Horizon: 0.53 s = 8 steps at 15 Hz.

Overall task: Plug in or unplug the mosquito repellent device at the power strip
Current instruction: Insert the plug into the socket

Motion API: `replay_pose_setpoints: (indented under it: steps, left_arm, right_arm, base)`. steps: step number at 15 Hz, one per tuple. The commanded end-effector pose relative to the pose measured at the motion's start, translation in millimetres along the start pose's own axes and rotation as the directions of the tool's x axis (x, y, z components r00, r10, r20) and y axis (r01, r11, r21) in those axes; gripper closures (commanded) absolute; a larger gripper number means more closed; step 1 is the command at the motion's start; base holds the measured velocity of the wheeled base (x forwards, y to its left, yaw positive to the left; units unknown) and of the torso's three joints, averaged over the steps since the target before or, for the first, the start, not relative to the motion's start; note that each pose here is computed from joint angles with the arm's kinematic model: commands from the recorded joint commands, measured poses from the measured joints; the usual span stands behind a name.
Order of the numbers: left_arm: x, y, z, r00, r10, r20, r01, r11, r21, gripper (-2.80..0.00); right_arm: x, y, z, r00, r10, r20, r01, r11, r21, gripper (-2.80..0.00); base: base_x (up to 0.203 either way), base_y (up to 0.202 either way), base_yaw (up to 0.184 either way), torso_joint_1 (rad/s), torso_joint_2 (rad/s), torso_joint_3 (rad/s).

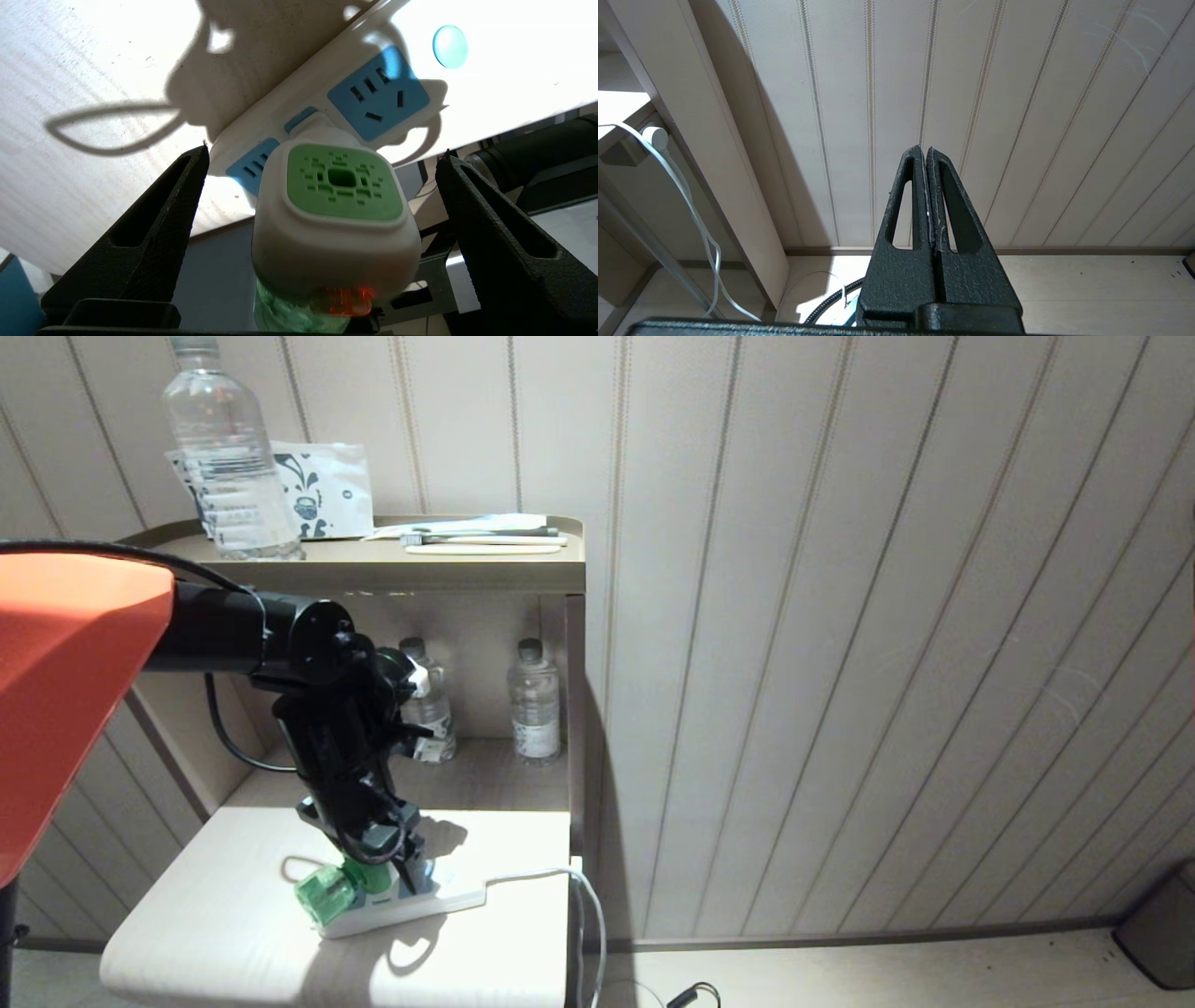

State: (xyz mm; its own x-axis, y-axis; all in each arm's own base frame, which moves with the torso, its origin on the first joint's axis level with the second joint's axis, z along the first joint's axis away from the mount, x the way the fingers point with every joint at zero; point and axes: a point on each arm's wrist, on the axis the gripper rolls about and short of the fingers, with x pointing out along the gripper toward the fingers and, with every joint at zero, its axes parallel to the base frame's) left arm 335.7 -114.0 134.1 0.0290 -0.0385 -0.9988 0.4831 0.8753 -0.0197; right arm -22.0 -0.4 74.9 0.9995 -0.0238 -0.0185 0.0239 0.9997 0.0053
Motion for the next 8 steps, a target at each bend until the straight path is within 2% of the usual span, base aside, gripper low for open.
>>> replay_pose_setpoints:
  steps: [1,5,8]
  left_arm:
    - [-13,-1.0,-4,1.0,0.005,0.03,-0.005,1.0,0.001,-2.8]
    - [-38,-3.9,-17,0.996,0.015,0.092,-0.015,1.0,-0.001,-2.8]
    - [-68,-6.6,-30,0.982,0.036,0.186,-0.034,0.999,-0.015,-2.8]
  right_arm:
    - [0,0,0,1.0,0.001,0.0,-0.001,1.0,0.0,0.0]
    - [0,0,0,1.0,0.001,0.0,-0.001,1.0,0.0,0.0]
    - [0,0,0,1.0,0.001,0.0,-0.001,1.0,0.0,0.0]
  base:
    - [0.0,0.0,0.0,0.0,0.0,0.0]
    - [0.0,0.0,0.0,0.0,0.0,0.0]
    - [0.0,0.0,0.0,0.0,0.0,0.0]
